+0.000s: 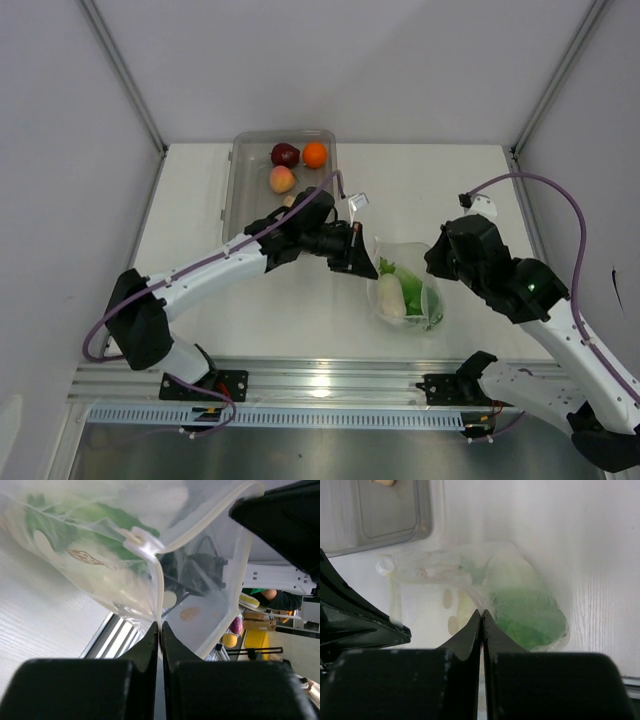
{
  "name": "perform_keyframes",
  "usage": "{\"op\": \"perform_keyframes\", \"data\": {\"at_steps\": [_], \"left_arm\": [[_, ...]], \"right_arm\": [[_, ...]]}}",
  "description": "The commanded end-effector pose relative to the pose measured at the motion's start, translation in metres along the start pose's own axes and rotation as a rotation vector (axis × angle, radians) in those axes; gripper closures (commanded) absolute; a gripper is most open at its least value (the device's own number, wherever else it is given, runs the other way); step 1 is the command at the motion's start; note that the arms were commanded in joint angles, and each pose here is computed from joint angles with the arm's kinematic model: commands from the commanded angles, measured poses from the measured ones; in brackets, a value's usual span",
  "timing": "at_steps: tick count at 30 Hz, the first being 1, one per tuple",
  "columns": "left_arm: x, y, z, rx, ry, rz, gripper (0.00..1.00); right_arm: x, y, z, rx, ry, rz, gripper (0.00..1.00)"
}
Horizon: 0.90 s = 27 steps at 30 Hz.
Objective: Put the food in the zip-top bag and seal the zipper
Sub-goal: Adjust the zipper food storage bag at the center of the board.
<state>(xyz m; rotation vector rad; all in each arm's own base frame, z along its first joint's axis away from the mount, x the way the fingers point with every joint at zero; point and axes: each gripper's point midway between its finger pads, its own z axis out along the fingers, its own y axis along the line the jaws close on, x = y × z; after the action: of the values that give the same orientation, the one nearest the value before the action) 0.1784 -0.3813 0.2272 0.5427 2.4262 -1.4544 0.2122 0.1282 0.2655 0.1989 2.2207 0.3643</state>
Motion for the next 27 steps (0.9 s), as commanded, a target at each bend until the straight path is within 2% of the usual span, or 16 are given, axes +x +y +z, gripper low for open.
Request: {"op": "perform_keyframes", "data": {"at_steps": [1,2,3,4,6,7,9,10,11,12,16,17,18,21,23,27], "left_arm": [[-0.020,-0.010,-0.002,0.019,-0.030,0.040,0.92],[-0.023,-0.008,0.004,0.018,-0.029,0.032,0.86],[-0.026,-0.008,0.005,0.021,-0.036,0.029,0.86],[-0.029,-0.007,0.007,0.014,-0.054,0.031,0.77],[-0.037,-0.006,0.009,0.002,-0.083,0.041,0.68],[-0.040,-0.001,0.011,-0.016,-0.090,0.040,0.57],[-0.053,0.001,0.009,-0.061,-0.115,0.055,0.48],[-0.060,0.001,0.008,-0.076,-0.128,0.072,0.40],[-0.068,0.001,0.004,-0.094,-0.154,0.076,0.37],[-0.073,0.009,0.001,-0.141,-0.183,0.072,0.28],[-0.111,0.020,-0.036,-0.285,-0.325,0.110,0.13],[-0.130,0.018,-0.050,-0.333,-0.394,0.125,0.09],[-0.136,0.024,-0.058,-0.369,-0.418,0.128,0.02],[-0.165,0.042,-0.093,-0.490,-0.513,0.141,0.01],[-0.185,0.069,-0.119,-0.585,-0.558,0.094,0.01],[-0.213,0.120,-0.140,-0.757,-0.602,0.053,0.01]], "right_arm": [[-0.014,0.006,-0.001,0.003,-0.035,-0.011,1.00],[-0.015,0.005,0.002,0.013,-0.033,-0.053,1.00],[-0.016,0.004,0.003,0.022,-0.034,-0.075,1.00],[-0.021,0.005,0.003,0.027,-0.042,-0.092,1.00],[-0.026,0.001,0.009,0.059,-0.049,-0.158,1.00],[-0.028,0.001,0.011,0.065,-0.052,-0.174,1.00],[-0.030,0.004,0.017,0.043,-0.045,-0.213,1.00],[-0.032,0.000,0.024,0.051,-0.036,-0.211,1.00],[-0.033,0.000,0.027,0.041,-0.030,-0.212,1.00],[-0.036,0.003,0.031,0.020,-0.034,-0.226,1.00],[-0.048,-0.010,0.052,0.056,-0.052,-0.236,1.00],[-0.051,-0.010,0.056,0.054,-0.056,-0.232,1.00],[-0.054,-0.011,0.060,0.052,-0.055,-0.229,1.00],[-0.059,-0.015,0.072,0.033,-0.047,-0.207,1.00],[-0.059,-0.013,0.078,0.010,-0.035,-0.183,1.00],[-0.052,-0.004,0.087,-0.039,-0.006,-0.168,1.00]]}}
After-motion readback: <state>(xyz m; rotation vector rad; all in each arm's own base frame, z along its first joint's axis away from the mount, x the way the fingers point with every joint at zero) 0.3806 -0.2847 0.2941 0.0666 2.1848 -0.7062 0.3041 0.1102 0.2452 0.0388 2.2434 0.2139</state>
